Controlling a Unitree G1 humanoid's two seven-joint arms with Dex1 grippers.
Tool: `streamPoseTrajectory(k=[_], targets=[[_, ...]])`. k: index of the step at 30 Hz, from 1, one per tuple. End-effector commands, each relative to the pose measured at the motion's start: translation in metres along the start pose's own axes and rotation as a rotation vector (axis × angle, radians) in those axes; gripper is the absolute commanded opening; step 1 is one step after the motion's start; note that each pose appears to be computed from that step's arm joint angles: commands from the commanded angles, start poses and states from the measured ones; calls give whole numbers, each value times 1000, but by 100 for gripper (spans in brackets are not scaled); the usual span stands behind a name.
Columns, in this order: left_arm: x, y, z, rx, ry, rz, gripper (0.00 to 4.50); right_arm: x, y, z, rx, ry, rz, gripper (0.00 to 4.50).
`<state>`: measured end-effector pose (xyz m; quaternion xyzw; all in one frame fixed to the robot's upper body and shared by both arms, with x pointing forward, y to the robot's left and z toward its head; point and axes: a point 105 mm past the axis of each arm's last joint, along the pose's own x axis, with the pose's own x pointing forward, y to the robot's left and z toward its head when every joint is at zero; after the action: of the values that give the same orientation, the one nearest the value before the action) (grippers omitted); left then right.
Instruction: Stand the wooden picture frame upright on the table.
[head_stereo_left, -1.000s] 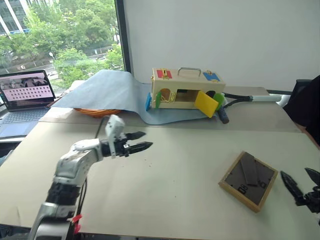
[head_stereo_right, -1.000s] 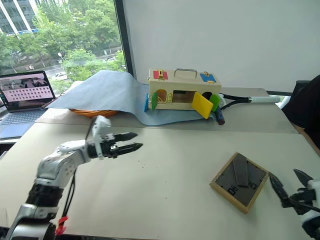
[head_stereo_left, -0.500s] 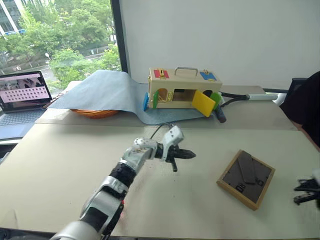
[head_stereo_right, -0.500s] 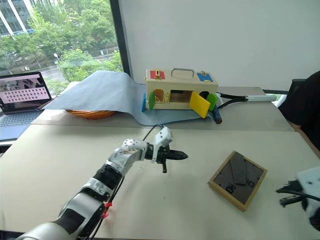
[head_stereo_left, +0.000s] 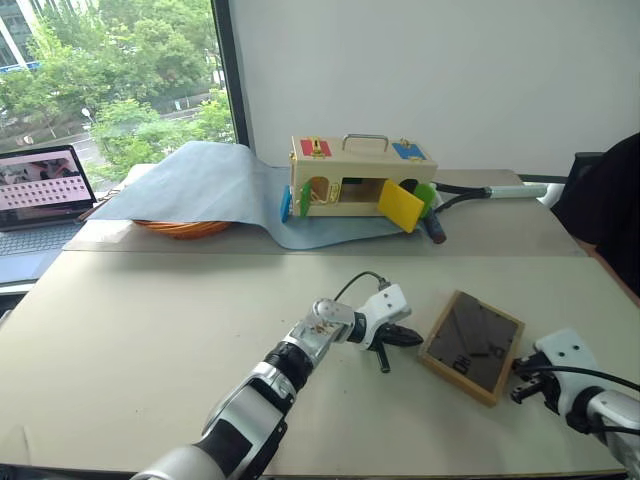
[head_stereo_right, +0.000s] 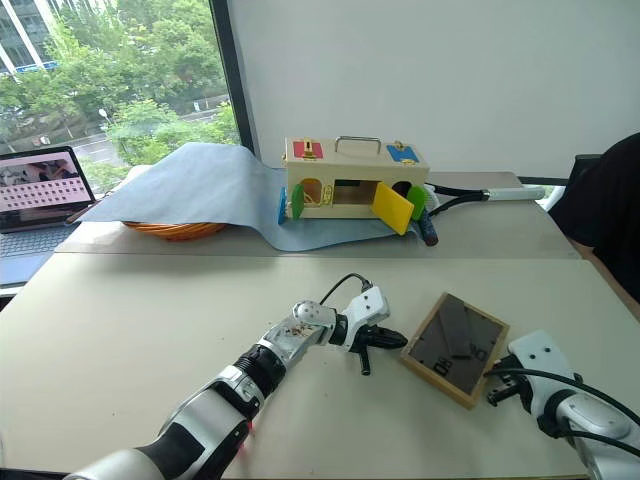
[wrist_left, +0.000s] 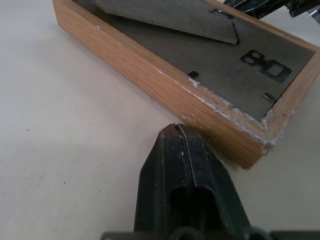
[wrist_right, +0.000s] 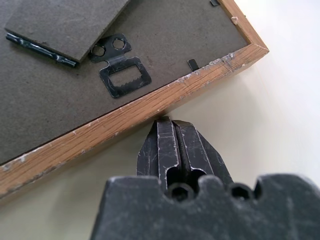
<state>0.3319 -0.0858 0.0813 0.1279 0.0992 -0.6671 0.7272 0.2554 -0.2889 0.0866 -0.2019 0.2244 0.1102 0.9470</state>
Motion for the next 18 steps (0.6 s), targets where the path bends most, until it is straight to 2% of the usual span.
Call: streamPoseTrajectory(k=[1, 5, 10, 18], targets=[[-27, 11, -4, 43, 28, 16, 0, 20, 30, 22, -52, -98, 138, 3], [-78, 18, -31, 13, 110, 65, 0, 39, 59, 39, -78, -140, 259, 3], [-138, 6, -67, -74, 213, 144, 0, 53, 107, 66, -97, -220, 427, 3], [-191, -33, -89, -251, 264, 251, 0, 71, 173, 100, -132, -307, 632, 3]])
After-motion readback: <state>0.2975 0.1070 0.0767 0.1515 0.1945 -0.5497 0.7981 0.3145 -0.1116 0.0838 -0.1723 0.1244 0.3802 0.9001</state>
